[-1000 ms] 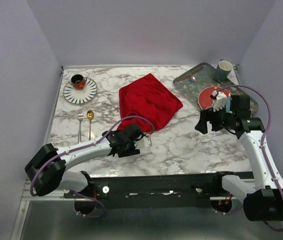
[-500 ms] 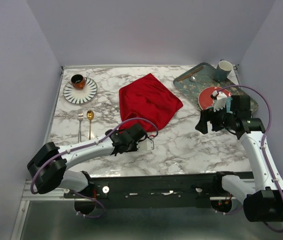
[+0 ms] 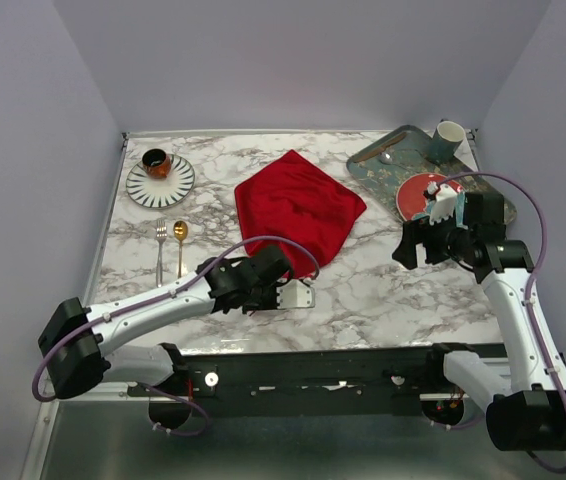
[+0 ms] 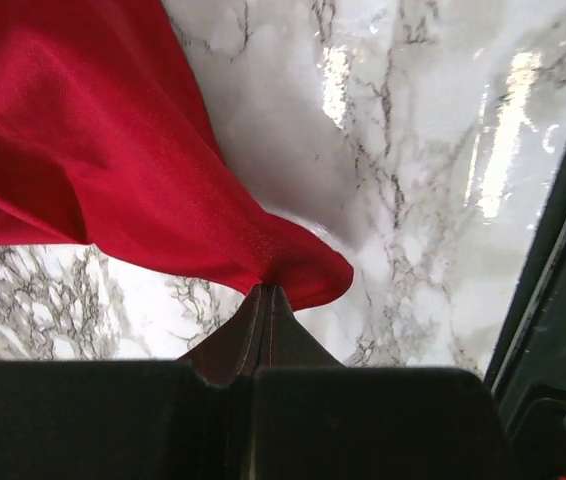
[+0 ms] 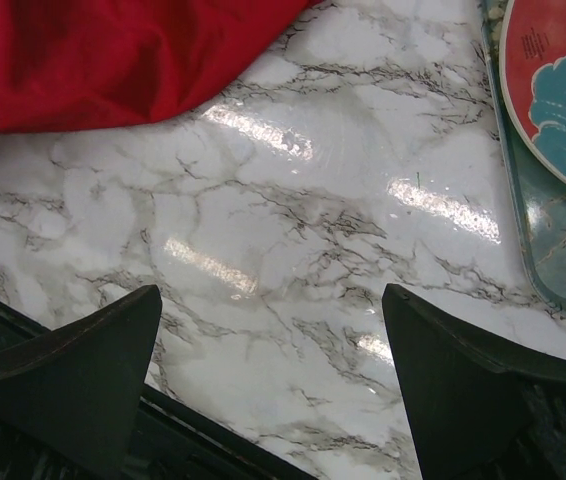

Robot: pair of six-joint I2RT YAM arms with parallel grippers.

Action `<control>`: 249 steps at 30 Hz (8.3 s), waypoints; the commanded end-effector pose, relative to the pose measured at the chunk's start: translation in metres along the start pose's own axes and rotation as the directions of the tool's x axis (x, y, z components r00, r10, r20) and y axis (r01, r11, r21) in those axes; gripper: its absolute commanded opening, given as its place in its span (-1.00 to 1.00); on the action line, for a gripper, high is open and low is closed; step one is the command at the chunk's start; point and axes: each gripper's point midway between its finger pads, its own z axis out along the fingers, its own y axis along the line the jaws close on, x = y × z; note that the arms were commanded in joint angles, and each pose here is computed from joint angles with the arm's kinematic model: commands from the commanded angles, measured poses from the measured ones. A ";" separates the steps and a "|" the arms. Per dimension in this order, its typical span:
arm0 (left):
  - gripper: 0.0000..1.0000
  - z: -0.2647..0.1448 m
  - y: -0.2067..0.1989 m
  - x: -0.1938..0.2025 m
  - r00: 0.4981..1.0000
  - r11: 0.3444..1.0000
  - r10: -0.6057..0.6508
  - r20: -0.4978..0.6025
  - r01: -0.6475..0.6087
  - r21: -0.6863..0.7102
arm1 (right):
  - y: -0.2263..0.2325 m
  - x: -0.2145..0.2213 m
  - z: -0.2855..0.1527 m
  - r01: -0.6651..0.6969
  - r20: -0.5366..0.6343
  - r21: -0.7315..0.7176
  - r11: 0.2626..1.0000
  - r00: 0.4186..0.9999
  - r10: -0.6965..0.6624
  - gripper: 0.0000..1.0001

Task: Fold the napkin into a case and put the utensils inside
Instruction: Flatten out the crumpled napkin at the center of the board.

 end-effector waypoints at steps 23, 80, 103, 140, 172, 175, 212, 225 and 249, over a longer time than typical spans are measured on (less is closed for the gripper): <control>-1.00 0.000 0.268 0.050 0.475 0.468 -0.853 0.219 0.880 -0.085 | 0.006 -0.002 0.013 0.005 -0.012 -0.077 0.997 1.000 -0.005 1.00; 0.39 0.039 0.214 0.100 0.792 0.717 0.607 -0.066 -0.582 -0.383 | 0.085 -0.033 0.195 0.039 -0.251 -0.428 0.903 0.955 -0.161 1.00; -1.00 -0.025 0.199 0.060 0.919 0.872 0.377 0.117 -0.309 -0.378 | 0.085 -0.029 0.188 0.080 -0.245 -0.397 0.914 0.951 -0.190 -0.99; 0.64 -0.019 0.199 0.076 0.975 0.895 0.014 0.220 0.086 -0.439 | 0.093 -0.032 0.080 0.142 -0.192 -0.331 0.933 0.958 -0.213 0.93; -1.00 0.071 0.248 0.108 0.974 0.924 -0.055 0.218 0.132 -0.359 | 0.073 -0.026 0.101 0.120 -0.257 -0.285 0.951 0.946 -0.196 0.93; -1.00 0.057 0.249 0.106 0.978 0.929 -0.059 0.199 0.127 -0.347 | 0.071 -0.026 0.099 0.121 -0.252 -0.279 0.953 0.948 -0.194 0.93; -1.00 -0.073 0.149 -0.016 0.863 0.922 -0.366 0.349 0.388 0.006 | 0.191 -0.093 0.117 0.518 0.364 -0.501 0.694 0.853 -0.374 1.00; -1.00 -0.060 0.161 -0.015 0.783 0.865 -0.495 0.377 0.486 0.126 | 0.258 -0.128 0.151 0.511 0.487 -0.595 0.620 0.843 -0.228 0.97; -0.02 -0.089 0.176 -0.001 0.765 0.870 -0.449 0.462 0.492 0.032 | 0.282 -0.107 0.154 0.382 0.372 -0.770 0.511 0.919 -0.127 -0.99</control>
